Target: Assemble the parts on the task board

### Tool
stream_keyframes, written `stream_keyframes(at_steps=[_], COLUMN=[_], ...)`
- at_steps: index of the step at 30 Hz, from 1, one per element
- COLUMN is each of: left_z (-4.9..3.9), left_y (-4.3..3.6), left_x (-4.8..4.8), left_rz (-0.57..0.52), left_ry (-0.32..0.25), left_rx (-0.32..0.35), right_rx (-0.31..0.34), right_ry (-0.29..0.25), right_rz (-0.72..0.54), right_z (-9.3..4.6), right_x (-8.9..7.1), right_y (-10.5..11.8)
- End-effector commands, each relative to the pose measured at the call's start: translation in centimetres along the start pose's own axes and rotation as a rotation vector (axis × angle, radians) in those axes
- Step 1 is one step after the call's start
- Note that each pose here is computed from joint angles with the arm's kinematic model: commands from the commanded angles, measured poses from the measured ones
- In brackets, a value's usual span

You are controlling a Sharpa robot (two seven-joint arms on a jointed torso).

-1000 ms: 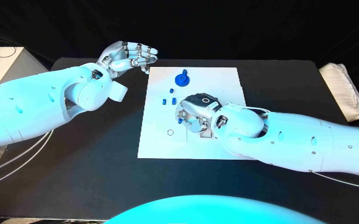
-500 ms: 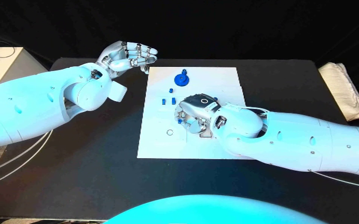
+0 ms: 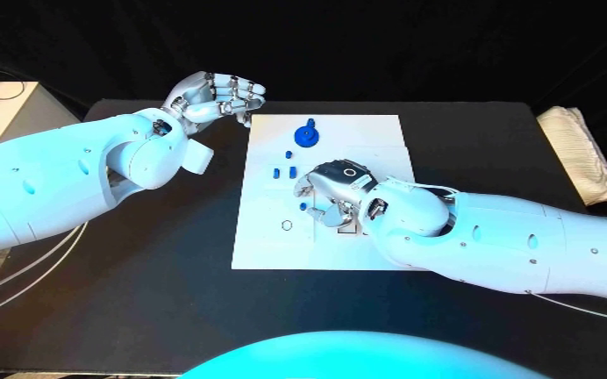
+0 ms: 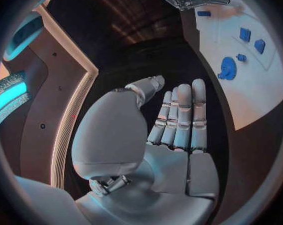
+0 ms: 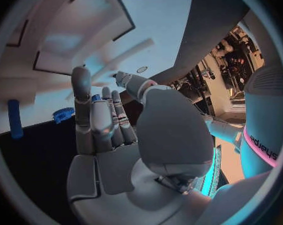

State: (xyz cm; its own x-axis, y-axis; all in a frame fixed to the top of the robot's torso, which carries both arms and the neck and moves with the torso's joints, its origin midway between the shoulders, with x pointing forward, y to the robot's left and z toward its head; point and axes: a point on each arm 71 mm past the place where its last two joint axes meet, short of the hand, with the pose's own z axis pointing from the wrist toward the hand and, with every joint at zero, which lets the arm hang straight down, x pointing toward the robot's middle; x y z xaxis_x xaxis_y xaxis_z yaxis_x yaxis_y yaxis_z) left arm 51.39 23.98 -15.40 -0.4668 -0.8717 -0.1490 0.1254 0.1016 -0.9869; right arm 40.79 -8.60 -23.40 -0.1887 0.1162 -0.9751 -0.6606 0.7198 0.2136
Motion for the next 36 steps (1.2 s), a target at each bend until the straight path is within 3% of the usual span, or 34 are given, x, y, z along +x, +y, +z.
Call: stream_keyframes(at_steps=[1,8,19,30,36], left_z=[0.02,-0.04,-0.07,-0.02,-0.03], left_y=[-0.09,-0.06,-0.05,-0.04,-0.03], left_x=[0.21,0.1,0.06,0.14,0.12], left_rz=[-0.004,-0.003,-0.003,-0.004,-0.005], left_ry=[0.023,0.021,0.023,0.028,0.028], left_rx=[0.004,0.002,0.002,0.002,0.001], right_rx=[0.004,0.043,0.205,0.244,0.245], right_ry=[-0.043,-0.072,-0.044,-0.01,0.039], right_rz=[0.004,0.014,-0.055,-0.089,-0.098], right_z=[-0.5,-2.1,-4.3,-4.2,-3.9], right_x=[-0.4,-2.2,-6.4,-6.8,-6.3], right_y=[-0.2,-1.6,-7.6,-9.5,-9.6])
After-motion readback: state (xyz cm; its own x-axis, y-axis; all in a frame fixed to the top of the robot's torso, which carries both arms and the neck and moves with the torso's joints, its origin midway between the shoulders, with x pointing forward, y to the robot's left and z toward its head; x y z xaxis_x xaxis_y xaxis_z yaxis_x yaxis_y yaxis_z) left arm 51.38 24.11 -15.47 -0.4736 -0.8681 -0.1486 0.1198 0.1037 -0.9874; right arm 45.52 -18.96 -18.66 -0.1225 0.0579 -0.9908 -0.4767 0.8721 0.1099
